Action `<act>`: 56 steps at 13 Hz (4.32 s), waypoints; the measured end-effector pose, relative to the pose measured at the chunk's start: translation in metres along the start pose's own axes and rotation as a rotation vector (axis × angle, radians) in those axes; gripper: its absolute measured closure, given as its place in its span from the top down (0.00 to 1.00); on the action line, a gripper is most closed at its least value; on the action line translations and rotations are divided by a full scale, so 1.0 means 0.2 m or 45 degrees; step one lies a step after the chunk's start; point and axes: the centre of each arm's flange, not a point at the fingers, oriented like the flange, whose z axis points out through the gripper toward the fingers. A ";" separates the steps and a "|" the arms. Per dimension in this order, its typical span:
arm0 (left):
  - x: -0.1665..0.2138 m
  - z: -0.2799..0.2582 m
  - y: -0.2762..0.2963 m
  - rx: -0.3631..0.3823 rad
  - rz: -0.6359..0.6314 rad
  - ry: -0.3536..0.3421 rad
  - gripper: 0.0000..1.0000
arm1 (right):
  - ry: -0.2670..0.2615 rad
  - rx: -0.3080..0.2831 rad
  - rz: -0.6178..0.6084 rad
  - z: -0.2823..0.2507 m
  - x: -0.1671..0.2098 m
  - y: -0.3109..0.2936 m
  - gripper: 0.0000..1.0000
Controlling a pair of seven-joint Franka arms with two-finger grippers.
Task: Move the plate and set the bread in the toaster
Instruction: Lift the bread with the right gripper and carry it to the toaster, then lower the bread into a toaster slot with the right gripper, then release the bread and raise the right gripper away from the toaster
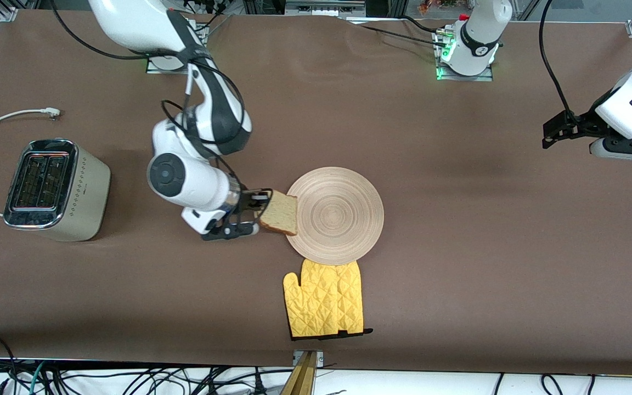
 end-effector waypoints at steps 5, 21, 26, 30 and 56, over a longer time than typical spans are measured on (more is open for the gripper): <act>0.00 0.00 0.00 0.000 0.000 0.000 1.00 | -0.113 -0.314 -0.067 -0.50 -0.09 0.45 0.03; -0.01 0.00 -0.01 -0.001 -0.003 -0.022 1.00 | -0.402 -0.689 0.098 -0.98 -0.41 2.04 0.03; -0.01 0.00 -0.01 -0.002 -0.007 -0.022 1.00 | -0.419 -0.732 0.073 -0.87 -0.33 2.04 0.03; -0.01 0.00 -0.02 -0.002 -0.009 -0.022 1.00 | -0.421 -0.729 0.055 -0.80 -0.29 2.02 0.03; -0.01 0.00 -0.04 -0.002 -0.017 -0.021 1.00 | -0.180 -0.362 0.020 -0.93 -0.25 1.78 1.00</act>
